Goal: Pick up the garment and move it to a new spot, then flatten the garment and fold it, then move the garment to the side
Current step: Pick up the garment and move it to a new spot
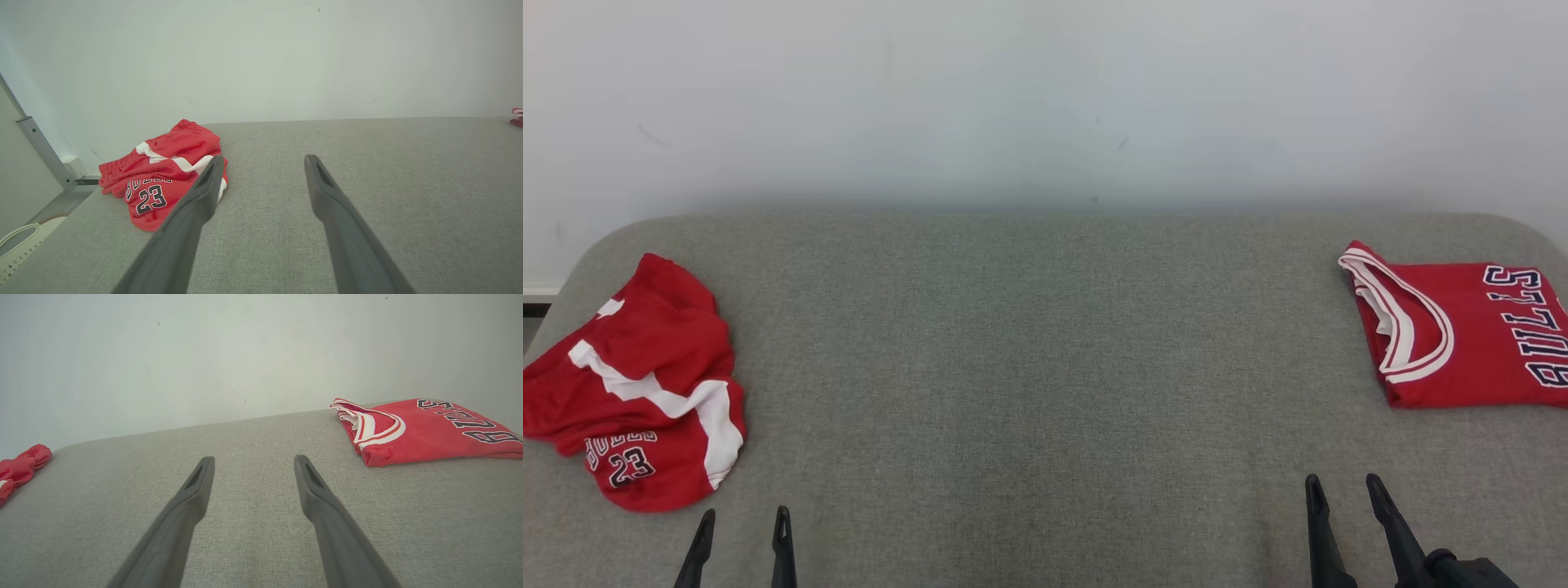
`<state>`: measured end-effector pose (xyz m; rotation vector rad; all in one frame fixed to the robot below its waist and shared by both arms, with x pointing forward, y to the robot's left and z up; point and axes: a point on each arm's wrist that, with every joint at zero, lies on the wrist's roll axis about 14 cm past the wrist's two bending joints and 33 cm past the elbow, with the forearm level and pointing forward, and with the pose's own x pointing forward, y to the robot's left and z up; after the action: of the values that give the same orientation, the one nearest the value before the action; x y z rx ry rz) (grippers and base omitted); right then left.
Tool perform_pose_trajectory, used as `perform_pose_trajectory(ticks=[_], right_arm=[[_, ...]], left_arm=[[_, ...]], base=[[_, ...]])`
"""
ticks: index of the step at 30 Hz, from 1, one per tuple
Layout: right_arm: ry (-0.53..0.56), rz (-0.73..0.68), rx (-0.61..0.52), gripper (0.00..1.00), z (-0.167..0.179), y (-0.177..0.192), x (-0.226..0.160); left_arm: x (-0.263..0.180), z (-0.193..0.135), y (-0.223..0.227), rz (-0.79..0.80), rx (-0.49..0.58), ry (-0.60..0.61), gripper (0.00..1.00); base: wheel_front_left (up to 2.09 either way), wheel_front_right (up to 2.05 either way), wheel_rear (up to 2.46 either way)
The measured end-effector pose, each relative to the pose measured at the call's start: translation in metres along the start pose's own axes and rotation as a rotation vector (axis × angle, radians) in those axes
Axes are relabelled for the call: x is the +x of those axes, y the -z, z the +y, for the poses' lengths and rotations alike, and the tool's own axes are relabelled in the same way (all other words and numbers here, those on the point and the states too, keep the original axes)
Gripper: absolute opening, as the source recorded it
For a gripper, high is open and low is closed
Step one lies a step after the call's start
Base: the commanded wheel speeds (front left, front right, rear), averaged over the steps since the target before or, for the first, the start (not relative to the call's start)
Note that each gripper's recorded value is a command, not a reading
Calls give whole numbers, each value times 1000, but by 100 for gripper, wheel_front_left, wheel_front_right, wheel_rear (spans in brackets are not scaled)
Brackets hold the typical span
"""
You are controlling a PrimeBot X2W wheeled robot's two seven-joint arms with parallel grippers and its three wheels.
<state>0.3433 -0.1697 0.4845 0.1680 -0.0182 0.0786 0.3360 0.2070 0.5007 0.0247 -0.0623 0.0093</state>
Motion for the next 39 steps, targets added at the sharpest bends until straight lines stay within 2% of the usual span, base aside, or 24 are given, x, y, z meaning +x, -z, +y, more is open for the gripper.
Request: perform_pose_trajectory(ticks=[15,30,39], right_arm=[[-99,35,14,100,30,11,14],[-303,77,19,100,95,25,38],[-391,94,20,100,125,31,45]], left_arm=[[-29,35,1,9,7,-130,100],[-82,90,0,20,20,-352,100],[-108,108,1,27,18,-442,100]], base=[[0,0,0],[0,0,0],[0,0,0]])
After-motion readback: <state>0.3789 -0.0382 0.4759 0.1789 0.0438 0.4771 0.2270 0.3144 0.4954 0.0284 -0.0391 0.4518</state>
